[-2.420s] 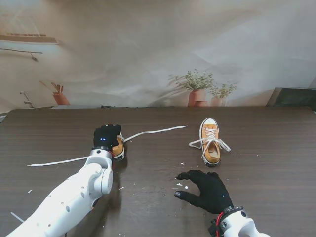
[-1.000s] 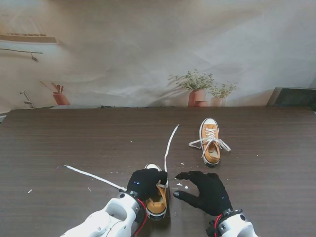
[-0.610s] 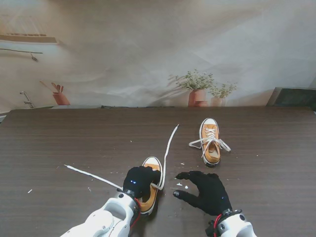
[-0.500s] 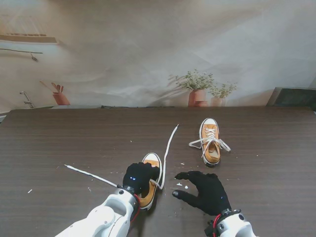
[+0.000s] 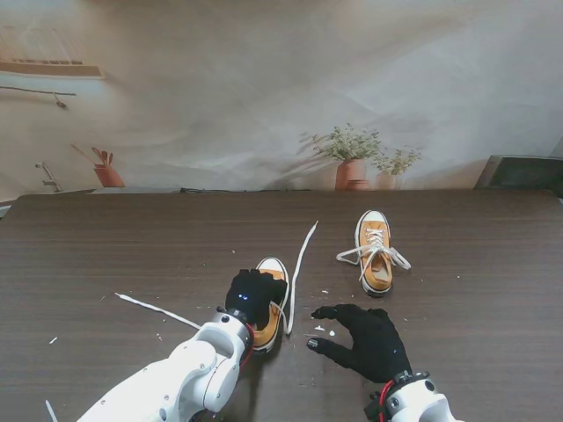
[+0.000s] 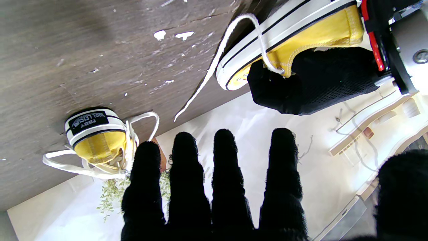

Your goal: Tie the shoelaces into a bow on the shoes

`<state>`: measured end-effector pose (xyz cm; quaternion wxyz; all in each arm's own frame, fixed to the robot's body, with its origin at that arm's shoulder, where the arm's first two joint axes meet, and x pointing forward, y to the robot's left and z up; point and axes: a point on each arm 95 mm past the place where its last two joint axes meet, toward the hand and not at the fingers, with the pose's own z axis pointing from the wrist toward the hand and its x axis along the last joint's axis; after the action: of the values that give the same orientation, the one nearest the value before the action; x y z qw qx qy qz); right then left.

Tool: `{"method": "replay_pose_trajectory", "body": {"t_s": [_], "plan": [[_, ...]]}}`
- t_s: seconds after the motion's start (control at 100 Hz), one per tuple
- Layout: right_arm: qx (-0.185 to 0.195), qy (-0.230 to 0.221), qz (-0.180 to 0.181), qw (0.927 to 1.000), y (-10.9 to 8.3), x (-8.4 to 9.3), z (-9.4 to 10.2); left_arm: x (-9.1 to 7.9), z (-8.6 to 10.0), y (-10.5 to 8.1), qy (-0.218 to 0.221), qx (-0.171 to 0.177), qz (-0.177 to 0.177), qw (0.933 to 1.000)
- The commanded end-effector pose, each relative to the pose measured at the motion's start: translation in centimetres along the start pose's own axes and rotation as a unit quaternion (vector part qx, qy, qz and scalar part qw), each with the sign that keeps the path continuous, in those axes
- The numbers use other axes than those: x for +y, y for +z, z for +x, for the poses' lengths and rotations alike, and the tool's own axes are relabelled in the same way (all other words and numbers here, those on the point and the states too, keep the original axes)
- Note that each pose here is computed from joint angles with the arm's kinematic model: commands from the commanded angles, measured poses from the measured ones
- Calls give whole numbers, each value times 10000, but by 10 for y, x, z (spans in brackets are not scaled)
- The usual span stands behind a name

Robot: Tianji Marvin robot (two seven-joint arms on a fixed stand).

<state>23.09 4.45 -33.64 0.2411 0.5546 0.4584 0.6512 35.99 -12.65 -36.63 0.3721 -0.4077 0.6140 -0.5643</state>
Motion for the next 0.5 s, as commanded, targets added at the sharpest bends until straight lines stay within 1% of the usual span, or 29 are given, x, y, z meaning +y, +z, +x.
{"method": "replay_pose_trajectory", "body": {"t_s": [0.0,0.14,0.27,0.49], "plan": [[-16,11,44,10000,-1,-1,0,17,-20,2,85,-310,-379,9988],[-16,38,15,10000,-2,0,-1,19,-22,-1,50,-417,-596,9973],[-10,56,-21,10000,-2,1,0,18,-23,-4,44,-488,-741,9960],[-3,84,-56,9999,-3,1,0,10,-25,-15,377,-484,-989,9932]]}}
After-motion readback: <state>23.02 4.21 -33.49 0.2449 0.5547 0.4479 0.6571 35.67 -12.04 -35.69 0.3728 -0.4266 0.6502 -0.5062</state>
